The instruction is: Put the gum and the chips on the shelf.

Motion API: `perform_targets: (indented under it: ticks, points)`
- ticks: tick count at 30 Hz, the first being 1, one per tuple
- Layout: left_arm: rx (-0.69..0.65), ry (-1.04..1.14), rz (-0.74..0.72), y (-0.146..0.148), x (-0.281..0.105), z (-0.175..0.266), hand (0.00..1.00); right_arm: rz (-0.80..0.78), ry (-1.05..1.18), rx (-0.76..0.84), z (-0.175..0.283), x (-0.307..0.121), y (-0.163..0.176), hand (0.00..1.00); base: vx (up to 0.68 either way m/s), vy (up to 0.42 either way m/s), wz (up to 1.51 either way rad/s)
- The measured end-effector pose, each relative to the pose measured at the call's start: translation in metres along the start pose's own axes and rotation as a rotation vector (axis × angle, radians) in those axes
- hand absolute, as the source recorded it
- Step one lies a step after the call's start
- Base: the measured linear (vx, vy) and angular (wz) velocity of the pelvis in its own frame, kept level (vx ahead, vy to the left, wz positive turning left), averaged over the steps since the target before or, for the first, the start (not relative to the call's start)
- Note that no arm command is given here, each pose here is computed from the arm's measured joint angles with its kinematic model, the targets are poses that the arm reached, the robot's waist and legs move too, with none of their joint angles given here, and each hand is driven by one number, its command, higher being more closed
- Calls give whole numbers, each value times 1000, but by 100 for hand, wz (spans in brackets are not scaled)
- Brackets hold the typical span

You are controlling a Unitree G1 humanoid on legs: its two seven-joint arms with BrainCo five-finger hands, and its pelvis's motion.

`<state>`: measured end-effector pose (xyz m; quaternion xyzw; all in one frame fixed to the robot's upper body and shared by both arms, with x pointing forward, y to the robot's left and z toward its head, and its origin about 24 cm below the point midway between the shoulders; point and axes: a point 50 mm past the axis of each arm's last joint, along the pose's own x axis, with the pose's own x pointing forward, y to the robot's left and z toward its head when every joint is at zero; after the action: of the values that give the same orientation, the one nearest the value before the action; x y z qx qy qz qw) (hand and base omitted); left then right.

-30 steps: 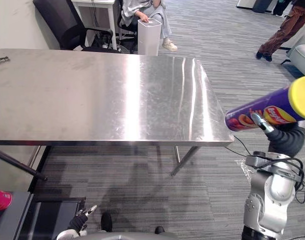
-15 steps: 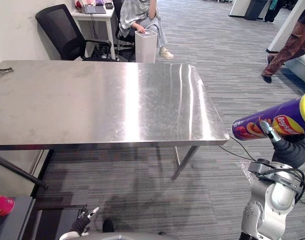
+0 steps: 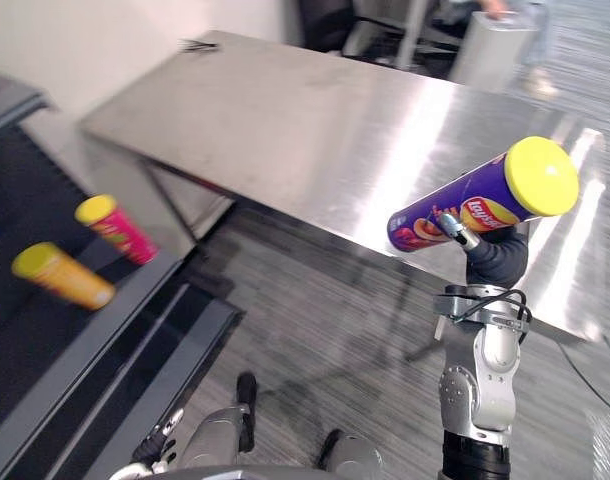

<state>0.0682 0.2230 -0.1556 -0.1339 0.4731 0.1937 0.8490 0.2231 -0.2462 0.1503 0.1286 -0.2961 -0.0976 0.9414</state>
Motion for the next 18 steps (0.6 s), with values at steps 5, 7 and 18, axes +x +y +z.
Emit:
perform_targets:
  ticks: [5,7,18]
  points:
    - [-7,42,2,2,-4,-13,0,-61,-28,-35,7,-1,-15,100,-129,44,164]
    - [-6,56,2,1,-4,-16,0,-73,-20,-37,6,-1,-17,100,-109,221,124]
    - [27,63,51,18,-7,-16,0,-65,41,5,-14,-6,-1,100,-22,230,69]
